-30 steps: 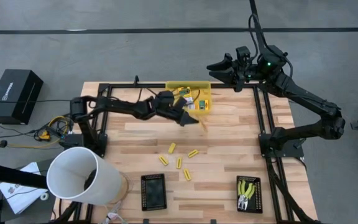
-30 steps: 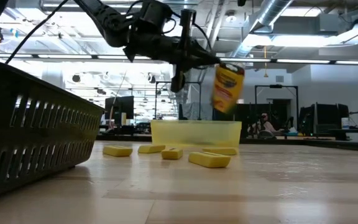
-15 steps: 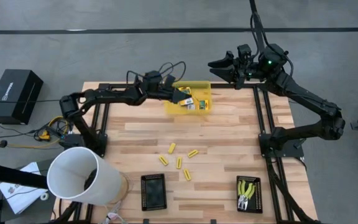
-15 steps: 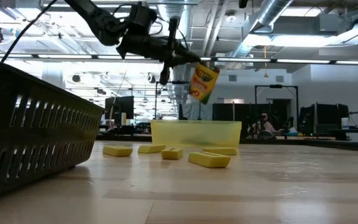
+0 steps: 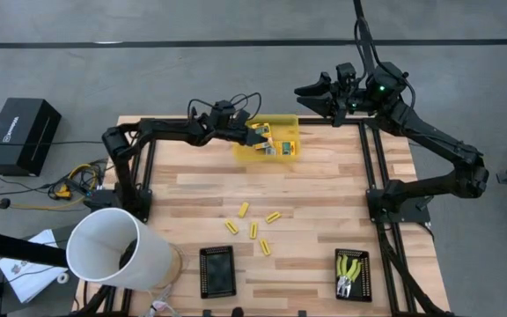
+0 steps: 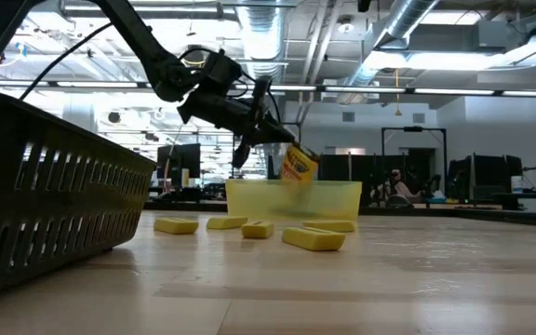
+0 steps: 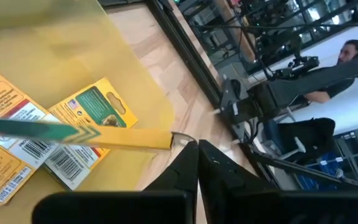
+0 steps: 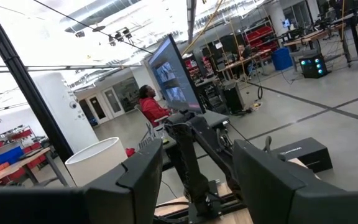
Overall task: Pick & Place School Supplies
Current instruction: Put the yellow crayon box into the yellow bin, then put the yellow eraser into the left black bin
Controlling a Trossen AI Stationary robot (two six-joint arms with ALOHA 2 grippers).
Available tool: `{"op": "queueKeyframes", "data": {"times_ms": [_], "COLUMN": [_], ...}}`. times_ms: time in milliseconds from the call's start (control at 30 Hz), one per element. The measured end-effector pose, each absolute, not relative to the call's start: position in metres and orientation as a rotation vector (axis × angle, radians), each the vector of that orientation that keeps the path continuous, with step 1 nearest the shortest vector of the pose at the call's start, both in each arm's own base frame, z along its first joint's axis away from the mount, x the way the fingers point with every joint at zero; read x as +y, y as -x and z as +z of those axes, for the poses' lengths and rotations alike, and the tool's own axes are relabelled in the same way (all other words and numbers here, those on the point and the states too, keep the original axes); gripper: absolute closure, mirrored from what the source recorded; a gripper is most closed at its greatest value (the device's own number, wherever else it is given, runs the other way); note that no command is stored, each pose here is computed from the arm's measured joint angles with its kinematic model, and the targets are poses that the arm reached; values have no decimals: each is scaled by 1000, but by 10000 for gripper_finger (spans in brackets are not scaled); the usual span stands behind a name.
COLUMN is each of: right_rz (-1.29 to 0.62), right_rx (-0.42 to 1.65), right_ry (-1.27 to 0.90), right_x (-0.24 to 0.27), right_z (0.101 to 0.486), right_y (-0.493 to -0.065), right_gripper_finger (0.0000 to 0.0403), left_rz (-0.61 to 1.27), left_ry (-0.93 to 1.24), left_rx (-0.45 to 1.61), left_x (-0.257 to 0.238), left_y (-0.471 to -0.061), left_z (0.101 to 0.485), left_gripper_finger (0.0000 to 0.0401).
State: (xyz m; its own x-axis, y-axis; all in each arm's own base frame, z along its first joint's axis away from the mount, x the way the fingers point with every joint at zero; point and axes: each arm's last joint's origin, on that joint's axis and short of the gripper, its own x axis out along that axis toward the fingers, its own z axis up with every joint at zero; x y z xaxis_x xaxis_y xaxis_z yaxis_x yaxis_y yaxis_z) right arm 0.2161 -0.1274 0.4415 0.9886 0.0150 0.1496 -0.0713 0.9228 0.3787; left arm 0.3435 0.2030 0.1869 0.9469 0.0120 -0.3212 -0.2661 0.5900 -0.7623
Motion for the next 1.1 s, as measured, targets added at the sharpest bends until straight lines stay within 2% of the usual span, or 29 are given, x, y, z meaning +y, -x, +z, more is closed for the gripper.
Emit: {"op": "queueKeyframes", "data": {"times_ms": [167, 400, 600, 867, 1100], "right_rz": [44, 44, 44, 43, 44], "right_rx": [-145, -145, -145, -138, -10], "right_ry": [-391, -383, -383, -358, -339], "right_x": [-127, -127, -127, -127, -125], "right_z": [441, 441, 441, 441, 423], "right_y": [-216, -216, -216, -217, -229], "right_gripper_finger": [217, 217, 217, 217, 217], "left_rz": [162, 132, 58, -125, -238], "left_ry": [918, 913, 858, 657, 530], "left_rx": [279, 230, 126, -68, -105], "left_x": [206, 208, 193, 131, 81], "left_y": [-342, -341, -334, -303, -283], "left_z": [189, 198, 245, 341, 366], "left_gripper_finger": [380, 316, 274, 274, 289]}}
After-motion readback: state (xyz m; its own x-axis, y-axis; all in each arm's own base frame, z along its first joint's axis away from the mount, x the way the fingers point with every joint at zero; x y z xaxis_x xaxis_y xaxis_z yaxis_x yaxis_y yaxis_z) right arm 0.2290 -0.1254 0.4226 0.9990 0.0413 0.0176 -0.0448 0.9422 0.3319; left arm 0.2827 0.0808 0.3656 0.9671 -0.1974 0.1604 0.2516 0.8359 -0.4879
